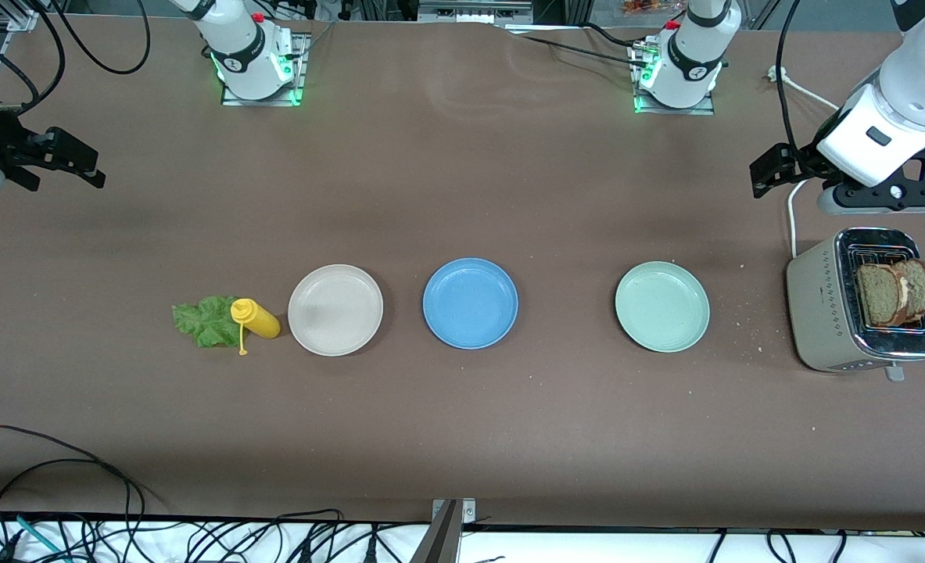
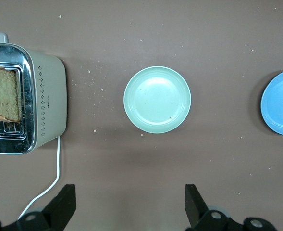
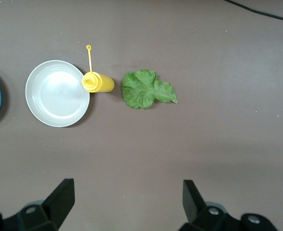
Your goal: Make sandwich in blue plate with both arms
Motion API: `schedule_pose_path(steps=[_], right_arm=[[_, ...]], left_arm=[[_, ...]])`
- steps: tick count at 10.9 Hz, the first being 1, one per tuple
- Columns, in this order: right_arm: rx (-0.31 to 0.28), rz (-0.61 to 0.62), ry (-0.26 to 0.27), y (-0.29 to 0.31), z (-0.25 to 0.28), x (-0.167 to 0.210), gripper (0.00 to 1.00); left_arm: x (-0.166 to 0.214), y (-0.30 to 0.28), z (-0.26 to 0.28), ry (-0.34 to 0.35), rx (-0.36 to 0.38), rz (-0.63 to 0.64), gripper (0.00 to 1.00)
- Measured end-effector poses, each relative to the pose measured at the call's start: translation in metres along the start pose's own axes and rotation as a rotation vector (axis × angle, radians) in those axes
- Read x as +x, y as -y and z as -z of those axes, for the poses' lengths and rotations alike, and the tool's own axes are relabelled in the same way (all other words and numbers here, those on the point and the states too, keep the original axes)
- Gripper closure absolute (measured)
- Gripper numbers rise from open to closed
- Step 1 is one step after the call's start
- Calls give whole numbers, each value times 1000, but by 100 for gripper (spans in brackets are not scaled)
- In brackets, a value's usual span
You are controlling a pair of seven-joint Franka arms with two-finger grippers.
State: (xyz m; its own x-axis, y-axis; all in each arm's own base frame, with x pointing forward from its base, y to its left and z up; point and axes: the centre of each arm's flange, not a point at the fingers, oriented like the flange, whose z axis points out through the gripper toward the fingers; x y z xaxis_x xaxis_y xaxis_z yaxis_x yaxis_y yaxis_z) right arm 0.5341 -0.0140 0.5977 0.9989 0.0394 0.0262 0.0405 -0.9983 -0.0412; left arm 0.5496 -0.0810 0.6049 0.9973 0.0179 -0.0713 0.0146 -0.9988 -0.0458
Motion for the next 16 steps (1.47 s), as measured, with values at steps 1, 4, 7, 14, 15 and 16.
schedule_pose_path(steps=[1, 4, 7, 14, 15, 16], right_arm=[[0, 0, -3, 0, 1, 0, 0], [0, 2, -6, 1, 3, 1, 0], [-1, 4, -11, 2, 5, 1, 0], [-1, 4, -12, 2, 6, 1, 0], [-1, 5, -14, 3, 7, 1, 0], [-1, 5, -16, 3, 8, 1, 0]], left_arm=[[0, 0, 0, 0, 0, 0, 0], [0, 0, 0, 0, 0, 0, 0], [0, 0, 0, 0, 0, 0, 0], [0, 0, 0, 0, 0, 0, 0], [0, 0, 0, 0, 0, 0, 0], [0, 0, 0, 0, 0, 0, 0]])
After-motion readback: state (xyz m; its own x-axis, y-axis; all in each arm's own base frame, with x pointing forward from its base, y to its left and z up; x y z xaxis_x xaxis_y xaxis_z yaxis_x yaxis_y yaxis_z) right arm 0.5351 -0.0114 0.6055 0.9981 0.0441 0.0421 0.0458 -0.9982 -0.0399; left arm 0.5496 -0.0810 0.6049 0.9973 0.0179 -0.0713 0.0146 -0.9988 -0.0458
